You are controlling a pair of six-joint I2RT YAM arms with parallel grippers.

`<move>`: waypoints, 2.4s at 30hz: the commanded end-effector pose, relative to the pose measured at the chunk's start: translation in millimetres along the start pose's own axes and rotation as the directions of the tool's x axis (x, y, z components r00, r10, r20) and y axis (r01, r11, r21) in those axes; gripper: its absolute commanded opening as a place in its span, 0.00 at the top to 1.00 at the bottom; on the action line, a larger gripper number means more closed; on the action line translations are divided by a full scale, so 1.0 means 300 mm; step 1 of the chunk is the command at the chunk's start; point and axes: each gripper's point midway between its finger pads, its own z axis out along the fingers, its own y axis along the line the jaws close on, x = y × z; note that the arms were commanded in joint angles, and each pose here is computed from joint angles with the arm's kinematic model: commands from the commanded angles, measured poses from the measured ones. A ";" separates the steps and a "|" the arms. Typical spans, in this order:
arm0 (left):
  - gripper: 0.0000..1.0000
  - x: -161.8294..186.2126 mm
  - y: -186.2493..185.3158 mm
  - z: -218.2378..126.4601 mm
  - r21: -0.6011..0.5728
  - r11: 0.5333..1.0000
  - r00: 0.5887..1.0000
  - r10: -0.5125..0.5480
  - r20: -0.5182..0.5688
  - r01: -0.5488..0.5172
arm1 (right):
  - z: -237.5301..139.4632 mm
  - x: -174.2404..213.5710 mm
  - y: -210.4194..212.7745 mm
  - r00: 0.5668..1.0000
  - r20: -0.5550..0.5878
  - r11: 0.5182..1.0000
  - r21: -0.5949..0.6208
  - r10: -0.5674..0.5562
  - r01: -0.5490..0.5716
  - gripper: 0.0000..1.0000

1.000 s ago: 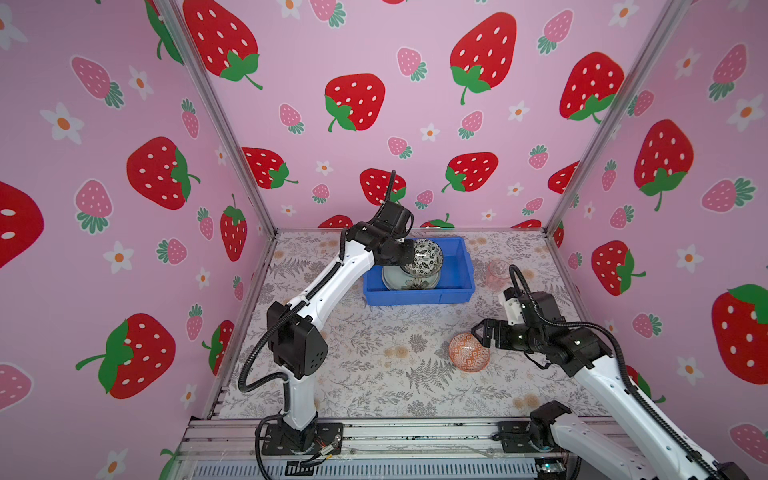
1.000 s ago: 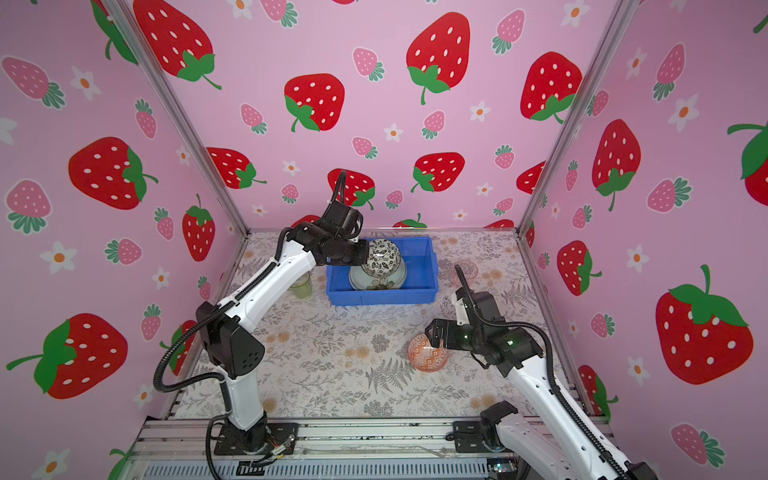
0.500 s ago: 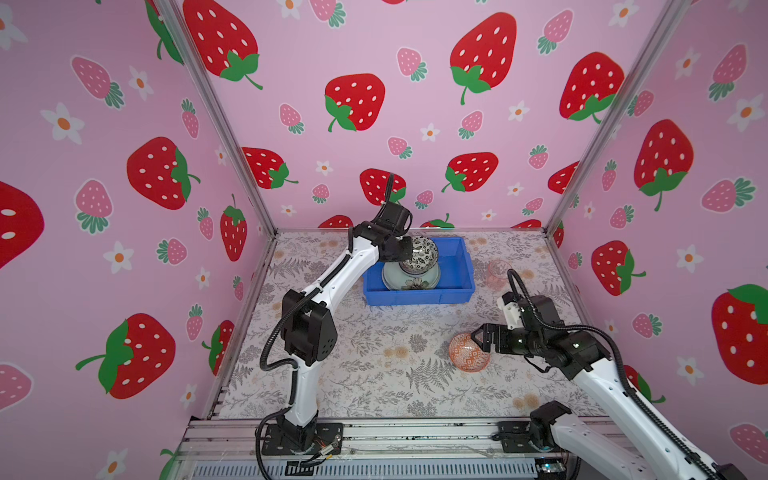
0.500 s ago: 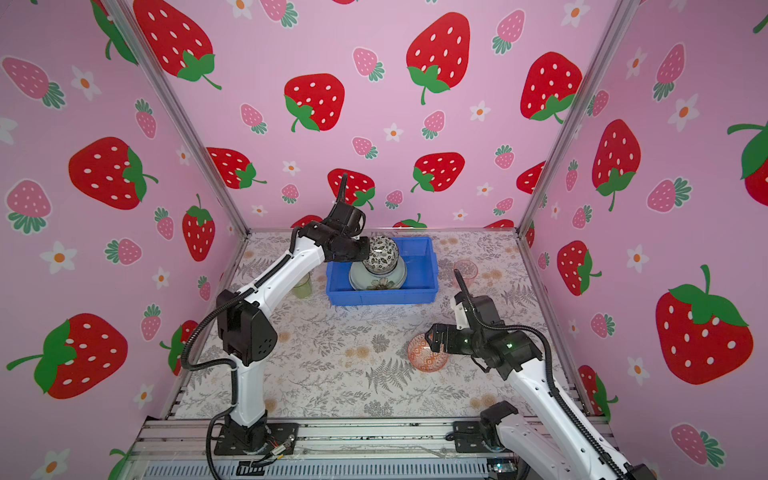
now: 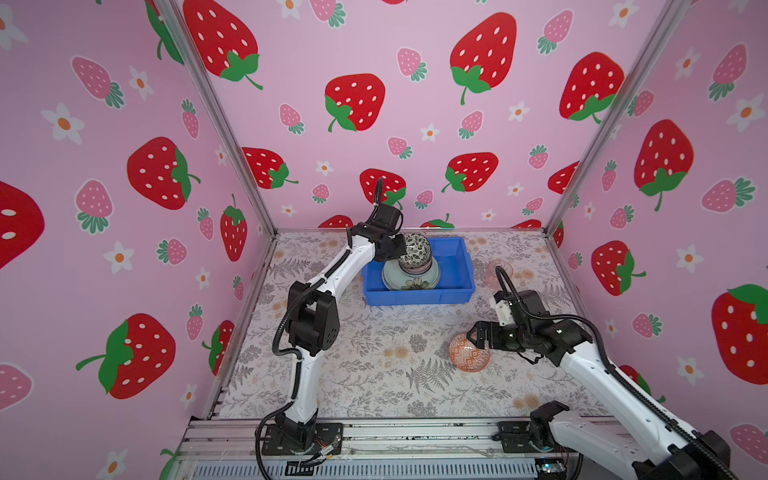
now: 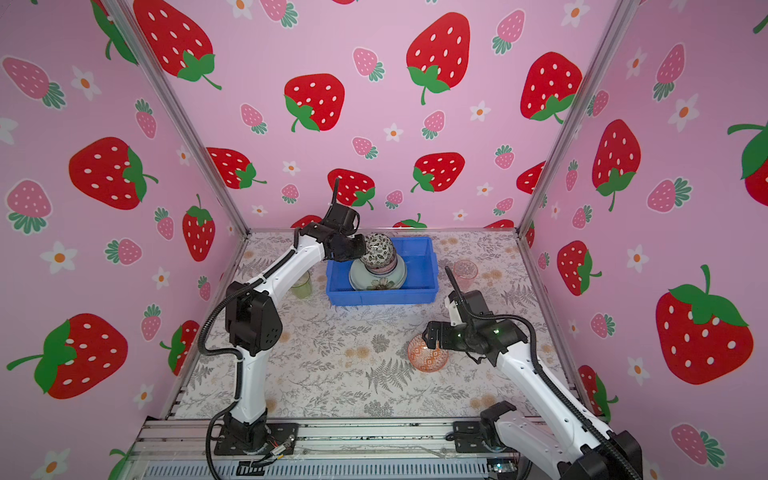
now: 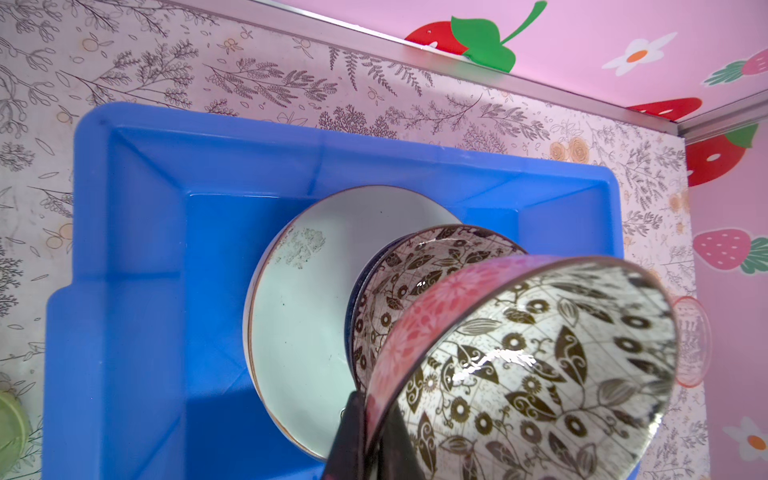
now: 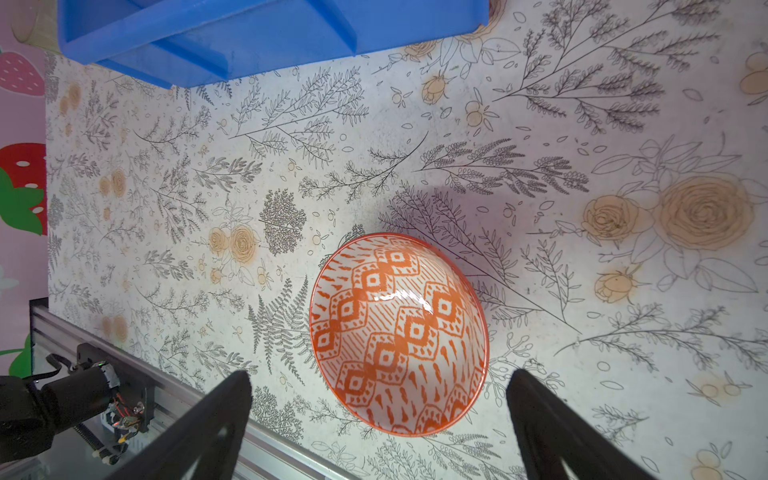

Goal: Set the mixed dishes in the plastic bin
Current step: 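Lower the leaf bowl onto the bowl stack in the bin with the left gripper, then open the left gripper and withdraw while the right grasps the orange bowl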

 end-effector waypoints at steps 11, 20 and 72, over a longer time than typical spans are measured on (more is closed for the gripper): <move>1.00 -0.040 -0.060 0.068 0.133 0.991 1.000 -0.018 -0.023 0.021 | 0.016 -0.084 0.029 0.999 0.034 1.000 -0.008 -0.014 0.014 0.01; 0.86 -0.017 -0.066 0.067 0.151 0.988 0.999 0.020 -0.051 -0.012 | 0.034 -0.093 0.034 0.999 0.024 1.000 -0.012 -0.025 0.025 0.01; 0.01 0.259 0.181 -0.433 -0.029 0.987 0.986 0.159 0.059 -0.157 | 0.045 0.036 -0.121 0.993 -0.073 0.978 0.195 0.094 -0.078 0.01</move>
